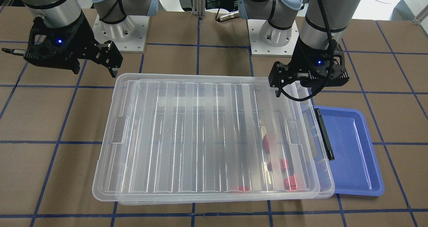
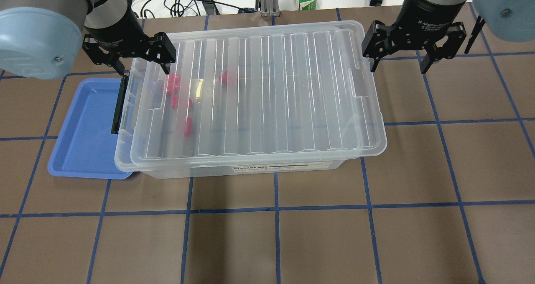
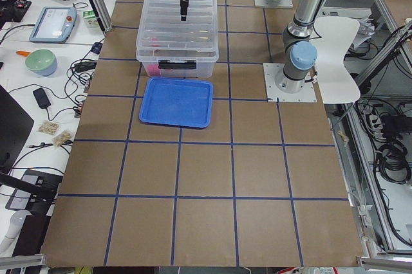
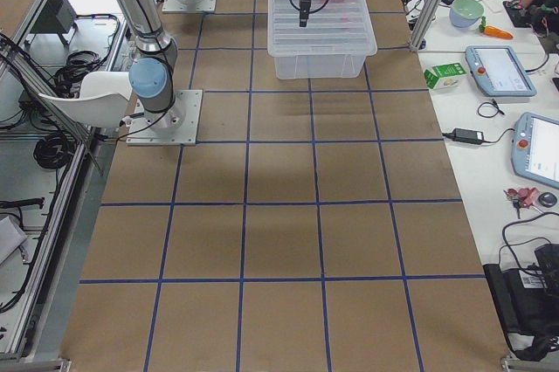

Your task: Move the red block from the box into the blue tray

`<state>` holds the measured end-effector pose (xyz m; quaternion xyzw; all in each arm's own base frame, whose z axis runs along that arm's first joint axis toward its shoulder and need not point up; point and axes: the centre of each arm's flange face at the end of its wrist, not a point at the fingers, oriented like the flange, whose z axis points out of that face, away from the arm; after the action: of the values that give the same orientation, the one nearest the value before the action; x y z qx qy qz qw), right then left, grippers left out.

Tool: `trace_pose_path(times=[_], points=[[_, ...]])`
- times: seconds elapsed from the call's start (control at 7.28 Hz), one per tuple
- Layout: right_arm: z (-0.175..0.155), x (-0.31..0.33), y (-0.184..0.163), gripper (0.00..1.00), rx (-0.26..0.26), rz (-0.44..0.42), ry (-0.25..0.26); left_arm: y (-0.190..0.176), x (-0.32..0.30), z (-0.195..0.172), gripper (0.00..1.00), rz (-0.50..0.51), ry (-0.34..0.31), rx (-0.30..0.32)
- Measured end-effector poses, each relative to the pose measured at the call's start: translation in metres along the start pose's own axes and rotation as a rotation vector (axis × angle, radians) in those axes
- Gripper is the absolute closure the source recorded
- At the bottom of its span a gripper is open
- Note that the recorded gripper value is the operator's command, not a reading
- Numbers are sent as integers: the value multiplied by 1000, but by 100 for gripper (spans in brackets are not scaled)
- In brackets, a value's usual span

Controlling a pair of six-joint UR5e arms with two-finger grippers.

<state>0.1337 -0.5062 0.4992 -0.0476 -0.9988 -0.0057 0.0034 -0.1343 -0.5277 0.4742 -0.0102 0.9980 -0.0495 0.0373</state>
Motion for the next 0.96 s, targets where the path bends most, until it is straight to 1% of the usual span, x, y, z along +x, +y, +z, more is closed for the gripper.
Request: trace_pose_path(times=[0.55, 0.69, 0.96], points=[[3, 1, -1, 0, -10, 1, 3, 0, 0, 0, 0, 0, 0, 0], [9, 2, -4, 0, -23, 2, 4, 0, 0, 0, 0, 0, 0, 0], [34, 1, -15, 0, -66, 3, 7, 0, 0, 0, 0, 0, 0, 0]])
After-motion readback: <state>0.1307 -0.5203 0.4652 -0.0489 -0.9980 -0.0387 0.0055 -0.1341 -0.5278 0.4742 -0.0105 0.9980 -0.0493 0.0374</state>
